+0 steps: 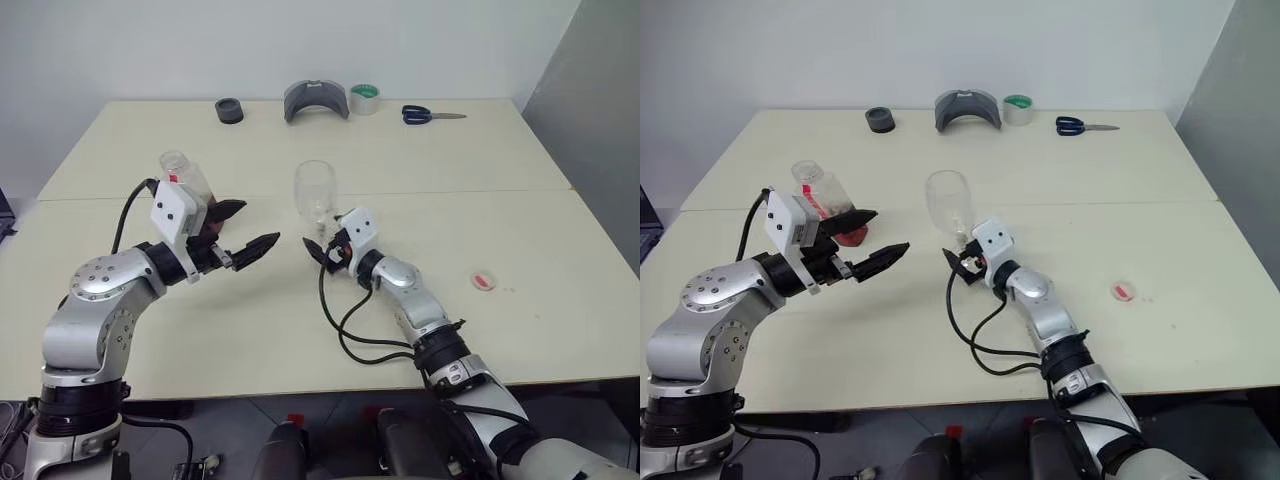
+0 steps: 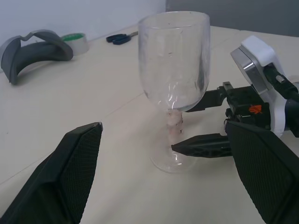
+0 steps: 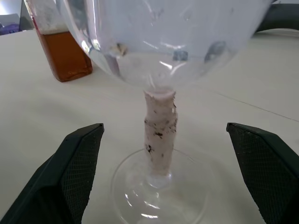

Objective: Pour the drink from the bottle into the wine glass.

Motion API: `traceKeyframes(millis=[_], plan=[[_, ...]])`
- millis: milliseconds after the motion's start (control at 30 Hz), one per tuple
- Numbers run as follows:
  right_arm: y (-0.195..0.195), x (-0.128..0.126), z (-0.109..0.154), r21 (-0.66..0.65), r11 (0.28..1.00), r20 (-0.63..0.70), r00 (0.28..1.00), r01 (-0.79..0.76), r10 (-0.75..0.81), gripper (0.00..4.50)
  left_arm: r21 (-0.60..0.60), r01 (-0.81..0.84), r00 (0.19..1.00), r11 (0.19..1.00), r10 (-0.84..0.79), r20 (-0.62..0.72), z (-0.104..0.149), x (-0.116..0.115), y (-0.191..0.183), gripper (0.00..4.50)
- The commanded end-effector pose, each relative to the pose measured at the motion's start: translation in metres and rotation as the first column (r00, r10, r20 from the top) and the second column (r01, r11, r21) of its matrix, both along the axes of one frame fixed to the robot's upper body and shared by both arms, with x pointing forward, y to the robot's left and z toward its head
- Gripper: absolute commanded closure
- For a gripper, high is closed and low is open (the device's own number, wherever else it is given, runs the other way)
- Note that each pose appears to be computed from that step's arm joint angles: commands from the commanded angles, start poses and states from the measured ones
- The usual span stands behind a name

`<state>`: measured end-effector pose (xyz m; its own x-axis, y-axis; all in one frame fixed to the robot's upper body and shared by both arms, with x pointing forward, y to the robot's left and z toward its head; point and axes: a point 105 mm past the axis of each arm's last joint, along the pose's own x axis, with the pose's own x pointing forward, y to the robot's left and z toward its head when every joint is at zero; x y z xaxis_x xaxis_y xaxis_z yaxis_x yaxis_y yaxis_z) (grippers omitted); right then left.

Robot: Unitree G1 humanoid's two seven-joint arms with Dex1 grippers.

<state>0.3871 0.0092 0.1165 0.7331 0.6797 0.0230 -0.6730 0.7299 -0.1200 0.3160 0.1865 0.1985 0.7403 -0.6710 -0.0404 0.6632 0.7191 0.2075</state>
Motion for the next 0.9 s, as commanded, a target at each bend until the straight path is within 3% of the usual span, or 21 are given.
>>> traceKeyframes(millis=[33, 333, 533, 600, 667, 767, 900], plan=[[-0.012, -0.003, 0.009, -0.001, 1.0, 0.036, 0.999, 0.019, -0.019, 0.02, -0.008, 0.023, 0.998, 1.0, -0.023, 0.054, 0.013, -0.005, -0.009, 0.0], [-0.044, -0.037, 0.001, -0.092, 0.996, 0.02, 1.0, -0.019, 0.021, 0.02, -0.016, -0.142, 0.989, 0.99, 0.142, 0.032, -0.013, -0.001, 0.01, 0.0], [-0.051, -0.075, 0.01, -0.17, 0.974, 0.059, 0.985, -0.147, 0.159, 0.02, -0.006, -0.353, 0.936, 0.936, 0.353, -0.008, -0.055, 0.002, 0.04, 0.0], [-0.049, -0.088, 0.014, -0.099, 0.972, 0.04, 0.975, -0.214, 0.219, 0.02, -0.008, -0.405, 0.915, 0.914, 0.404, -0.01, -0.063, 0.003, 0.048, 0.0], [-0.048, -0.103, 0.014, -0.116, 0.946, -0.004, 0.953, -0.302, 0.303, 0.02, -0.02, -0.482, 0.876, 0.876, 0.481, -0.014, -0.07, 0.005, 0.059, 0.0], [-0.045, -0.123, 0.023, -0.145, 0.903, 0.0, 0.912, -0.405, 0.409, 0.02, -0.044, -0.572, 0.82, 0.819, 0.573, -0.01, -0.073, 0.012, 0.076, 0.0], [-0.042, -0.131, 0.04, -0.114, 0.884, 0.02, 0.888, -0.454, 0.459, 0.02, -0.065, -0.586, 0.81, 0.808, 0.586, -0.009, -0.07, 0.021, 0.084, 0.0]])
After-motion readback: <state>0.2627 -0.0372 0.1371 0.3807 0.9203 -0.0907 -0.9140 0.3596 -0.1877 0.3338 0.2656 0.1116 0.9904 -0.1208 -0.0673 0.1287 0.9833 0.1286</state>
